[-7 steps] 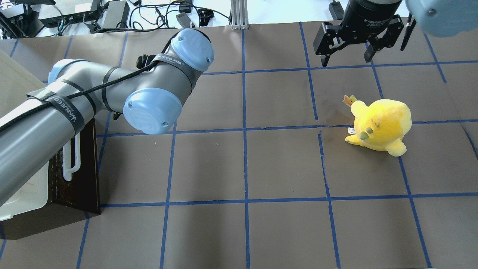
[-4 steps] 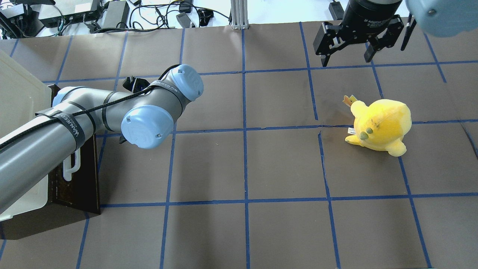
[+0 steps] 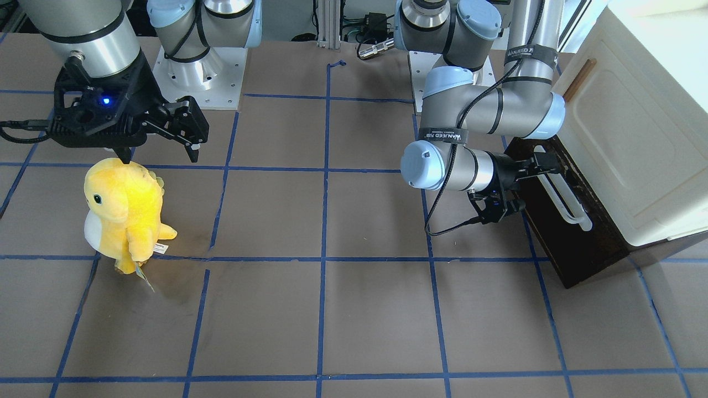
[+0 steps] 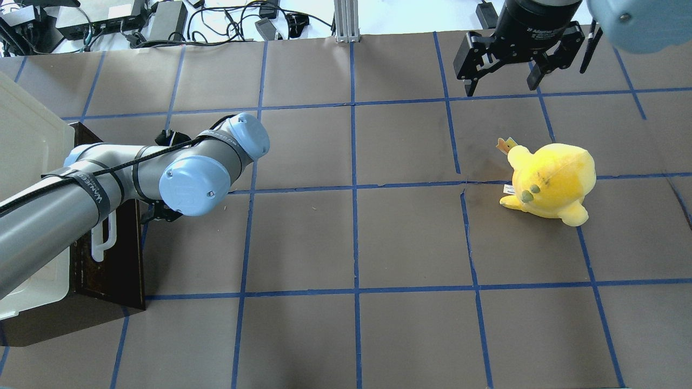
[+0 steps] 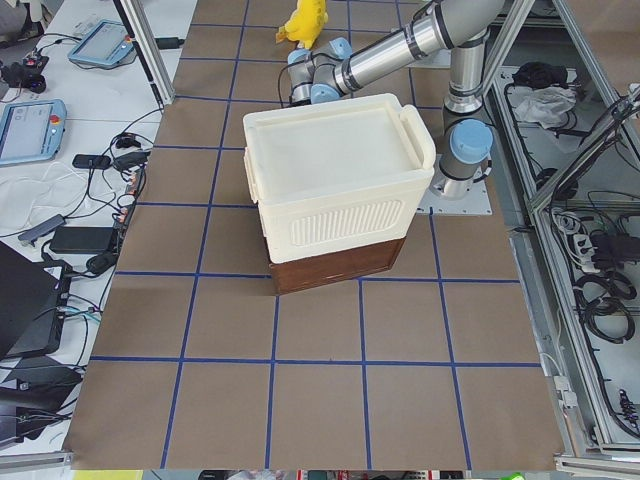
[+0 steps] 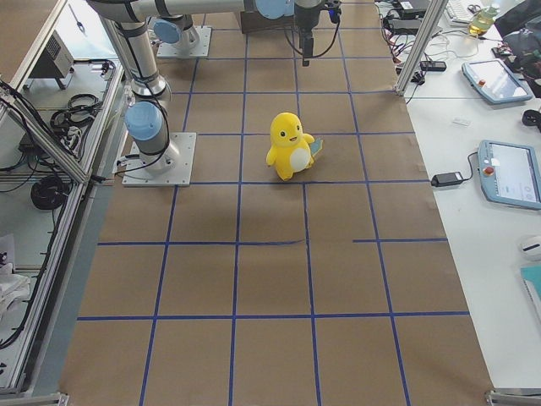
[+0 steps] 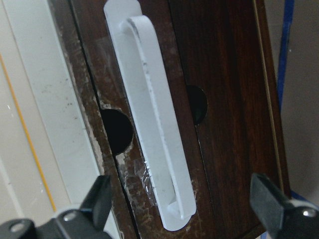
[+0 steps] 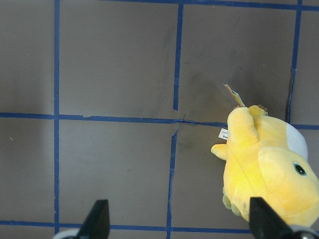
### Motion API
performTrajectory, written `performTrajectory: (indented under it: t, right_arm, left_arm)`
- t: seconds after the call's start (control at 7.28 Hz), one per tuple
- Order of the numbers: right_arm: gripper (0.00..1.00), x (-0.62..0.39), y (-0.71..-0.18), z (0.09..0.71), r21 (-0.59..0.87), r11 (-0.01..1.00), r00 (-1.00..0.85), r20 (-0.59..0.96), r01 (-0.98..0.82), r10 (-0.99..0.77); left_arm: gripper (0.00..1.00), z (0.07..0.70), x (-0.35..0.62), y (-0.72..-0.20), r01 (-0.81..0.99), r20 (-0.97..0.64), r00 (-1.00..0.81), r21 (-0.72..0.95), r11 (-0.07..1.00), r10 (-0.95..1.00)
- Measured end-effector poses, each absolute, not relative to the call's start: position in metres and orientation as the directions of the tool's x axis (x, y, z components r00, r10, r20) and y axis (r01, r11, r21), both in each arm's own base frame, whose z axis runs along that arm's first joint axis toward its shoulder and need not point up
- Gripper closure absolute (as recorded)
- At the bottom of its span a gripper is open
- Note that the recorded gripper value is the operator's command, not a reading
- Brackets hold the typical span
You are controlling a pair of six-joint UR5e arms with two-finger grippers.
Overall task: Pull drawer sideways
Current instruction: 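Lower the left gripper around the white handle and close it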
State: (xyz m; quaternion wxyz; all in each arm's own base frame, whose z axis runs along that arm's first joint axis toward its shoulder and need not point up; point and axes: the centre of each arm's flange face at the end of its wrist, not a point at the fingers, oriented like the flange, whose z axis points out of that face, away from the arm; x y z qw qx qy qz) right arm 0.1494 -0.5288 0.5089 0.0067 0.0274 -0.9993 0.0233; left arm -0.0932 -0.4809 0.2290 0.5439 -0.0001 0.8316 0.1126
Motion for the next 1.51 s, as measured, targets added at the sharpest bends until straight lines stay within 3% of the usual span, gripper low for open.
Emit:
performTrajectory:
  t: [0.69,1.51]
  right_arm:
    - [0.0,0.149,-0.529,0.509,-0.046,0.997,-0.998,0.015,-0.055,-0.055]
    - [0.0,0.149,-0.529,0.509,-0.046,0.997,-0.998,0.015,-0.055,-0.055]
  left_arm:
    - [0.05,0.208,-0.074,-0.496,-0.132,-0.924,-0.359,0.188,0.973,0.13]
    - [0.21,0.202,-0.067,-0.498,-0.144,-0.923,-0.361,0.193,0.971,0.13]
